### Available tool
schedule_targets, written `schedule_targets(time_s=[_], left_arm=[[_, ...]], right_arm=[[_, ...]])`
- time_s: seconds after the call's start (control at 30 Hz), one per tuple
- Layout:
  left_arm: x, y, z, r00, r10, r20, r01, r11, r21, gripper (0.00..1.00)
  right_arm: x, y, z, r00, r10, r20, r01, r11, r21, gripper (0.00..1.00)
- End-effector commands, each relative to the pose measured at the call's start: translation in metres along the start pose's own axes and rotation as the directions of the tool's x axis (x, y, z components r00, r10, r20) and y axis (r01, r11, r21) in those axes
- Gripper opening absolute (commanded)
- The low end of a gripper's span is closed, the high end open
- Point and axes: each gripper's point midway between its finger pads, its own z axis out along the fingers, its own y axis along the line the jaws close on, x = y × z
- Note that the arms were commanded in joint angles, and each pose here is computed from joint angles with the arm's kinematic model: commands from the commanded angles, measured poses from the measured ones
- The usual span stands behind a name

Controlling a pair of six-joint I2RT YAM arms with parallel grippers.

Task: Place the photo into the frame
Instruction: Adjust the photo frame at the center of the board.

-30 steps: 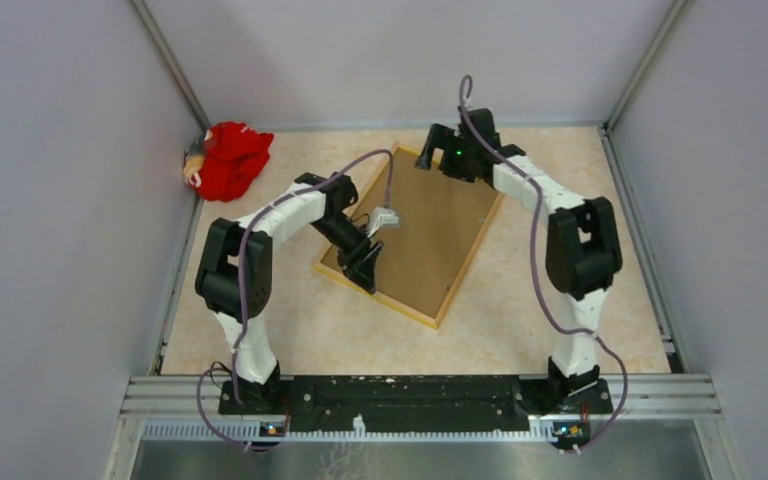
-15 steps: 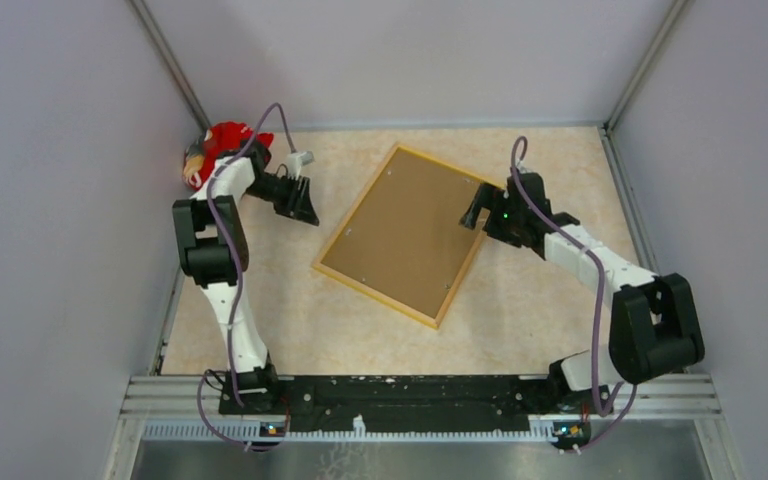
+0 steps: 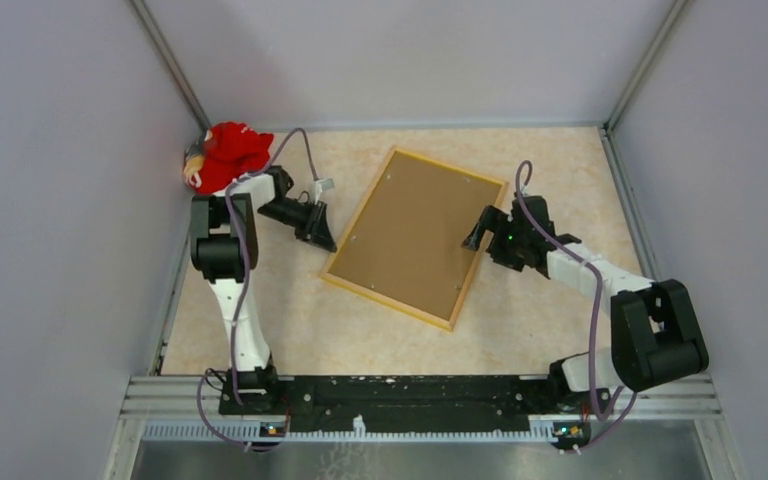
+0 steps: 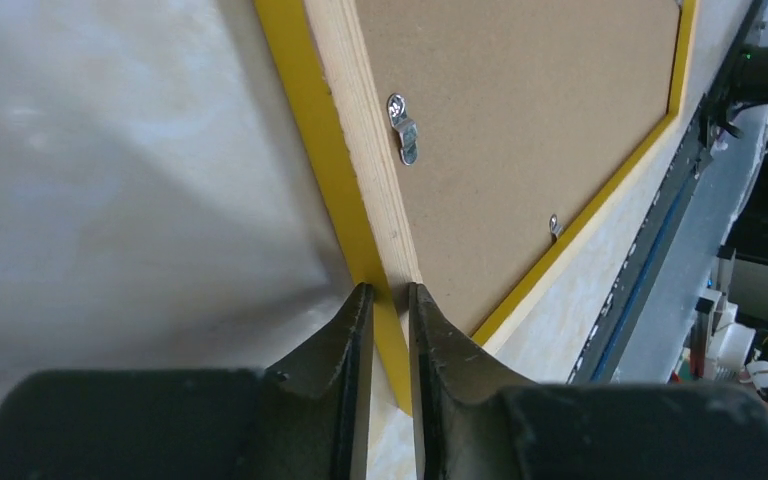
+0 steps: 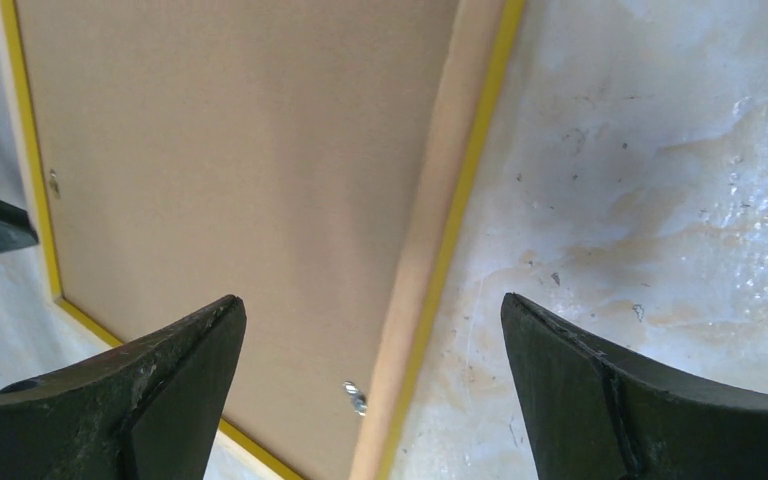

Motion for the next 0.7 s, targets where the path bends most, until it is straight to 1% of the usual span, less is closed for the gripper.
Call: schedule_targets(time_s=[0.0, 0.13, 0.23, 0.3, 0.37, 0.47, 0.57, 0.67], left_arm=[[0.020, -0.032, 0.013, 0.996, 0.068, -0.051, -0.065, 0.997, 0.043, 0.22], [0.048, -0.059, 0.022, 0.991, 0.093, -0.096, -0.084, 0.993, 0.086, 0.21], [0.074, -0.082, 0.029, 0.985, 0.107, -0.137, -0.091, 0.989, 0.119, 0.22], [0.080, -0.092, 0.029, 0.984, 0.109, -0.141, -0.090, 0.987, 0.132, 0.24], [0.074, -0.094, 0.025, 0.986, 0.110, -0.126, -0.095, 0.988, 0.120, 0.26], [0.049, -0.091, 0.015, 0.994, 0.089, -0.064, -0.083, 0.993, 0.087, 0.36], [0.022, -0.085, 0.014, 0.997, 0.079, -0.005, -0.079, 0.995, 0.062, 0.43], [0.004, -0.079, 0.021, 0.999, 0.045, 0.014, -0.046, 0.995, 0.086, 0.47]], right_arm=[[-0.015, 0.015, -0.003, 0.999, 0.008, 0.045, -0.004, 0.997, -0.071, 0.99], [-0.013, 0.017, -0.007, 0.999, -0.006, 0.038, 0.009, 0.997, -0.077, 0.99], [-0.016, 0.022, -0.016, 0.998, -0.022, 0.058, 0.027, 0.996, -0.088, 0.99], [-0.018, 0.032, -0.022, 0.997, -0.035, 0.075, 0.043, 0.993, -0.112, 0.99], [-0.016, 0.049, -0.027, 0.996, -0.055, 0.077, 0.066, 0.986, -0.153, 0.99], [-0.003, 0.084, -0.027, 0.994, -0.093, 0.062, 0.105, 0.964, -0.243, 0.98], [0.019, 0.123, -0.018, 0.994, -0.110, 0.022, 0.111, 0.928, -0.355, 0.94], [0.046, 0.155, -0.006, 0.989, -0.149, -0.019, 0.127, 0.899, -0.420, 0.91]])
